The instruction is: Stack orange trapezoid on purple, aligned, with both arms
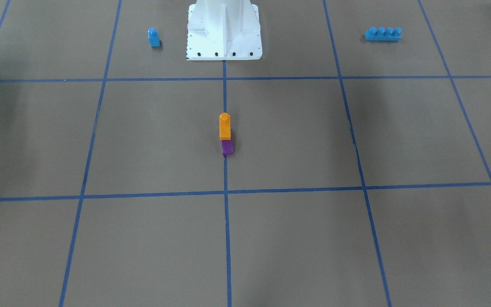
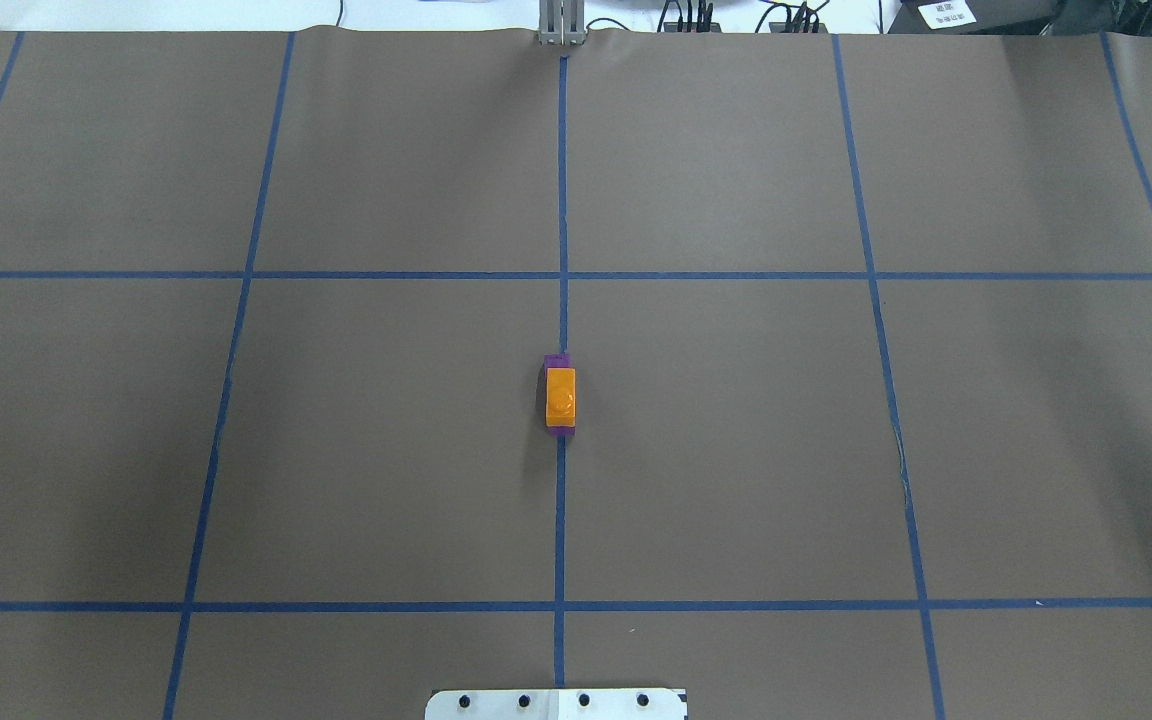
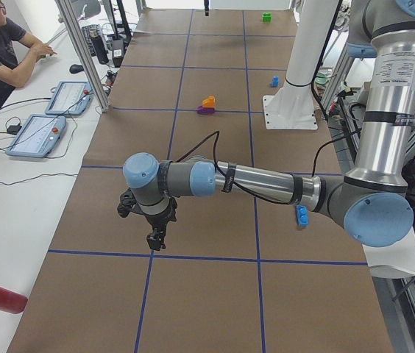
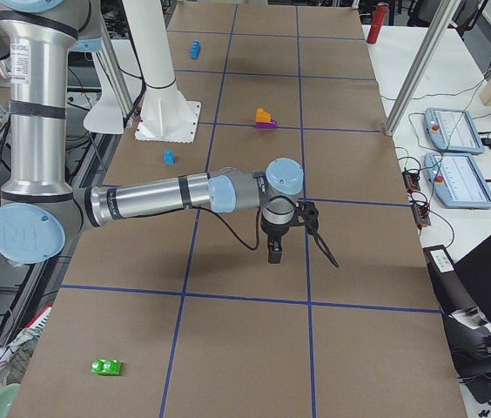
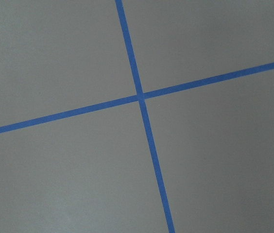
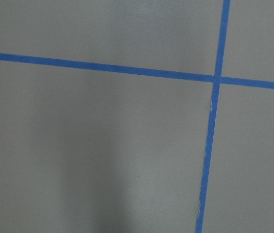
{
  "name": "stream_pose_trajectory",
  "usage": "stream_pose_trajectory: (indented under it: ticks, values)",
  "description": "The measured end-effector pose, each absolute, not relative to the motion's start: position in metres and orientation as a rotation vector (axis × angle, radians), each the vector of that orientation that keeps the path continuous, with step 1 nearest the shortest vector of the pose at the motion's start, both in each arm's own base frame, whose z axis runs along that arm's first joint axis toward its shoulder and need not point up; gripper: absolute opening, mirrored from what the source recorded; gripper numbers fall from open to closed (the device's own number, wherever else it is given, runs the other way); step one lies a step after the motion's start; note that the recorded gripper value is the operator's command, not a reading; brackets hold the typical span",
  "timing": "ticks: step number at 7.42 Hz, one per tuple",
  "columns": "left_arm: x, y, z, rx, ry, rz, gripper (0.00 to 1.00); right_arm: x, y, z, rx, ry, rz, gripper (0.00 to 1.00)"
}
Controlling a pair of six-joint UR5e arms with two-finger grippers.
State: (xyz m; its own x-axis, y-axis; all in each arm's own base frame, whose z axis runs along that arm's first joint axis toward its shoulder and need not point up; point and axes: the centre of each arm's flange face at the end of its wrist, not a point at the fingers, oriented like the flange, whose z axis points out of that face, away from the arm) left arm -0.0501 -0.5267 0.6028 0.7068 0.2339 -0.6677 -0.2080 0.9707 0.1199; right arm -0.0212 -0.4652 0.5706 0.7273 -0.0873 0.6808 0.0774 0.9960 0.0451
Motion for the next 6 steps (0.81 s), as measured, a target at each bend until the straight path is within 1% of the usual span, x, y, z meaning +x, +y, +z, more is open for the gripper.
stream_pose_trajectory:
  ticks: [6]
  values:
    - [-0.0501, -0.5253, 0.6058, 0.031, 0.748, 0.243, 1.0, -0.021, -0.465, 0.5681, 0.018, -0.753, -0.091, 1.0]
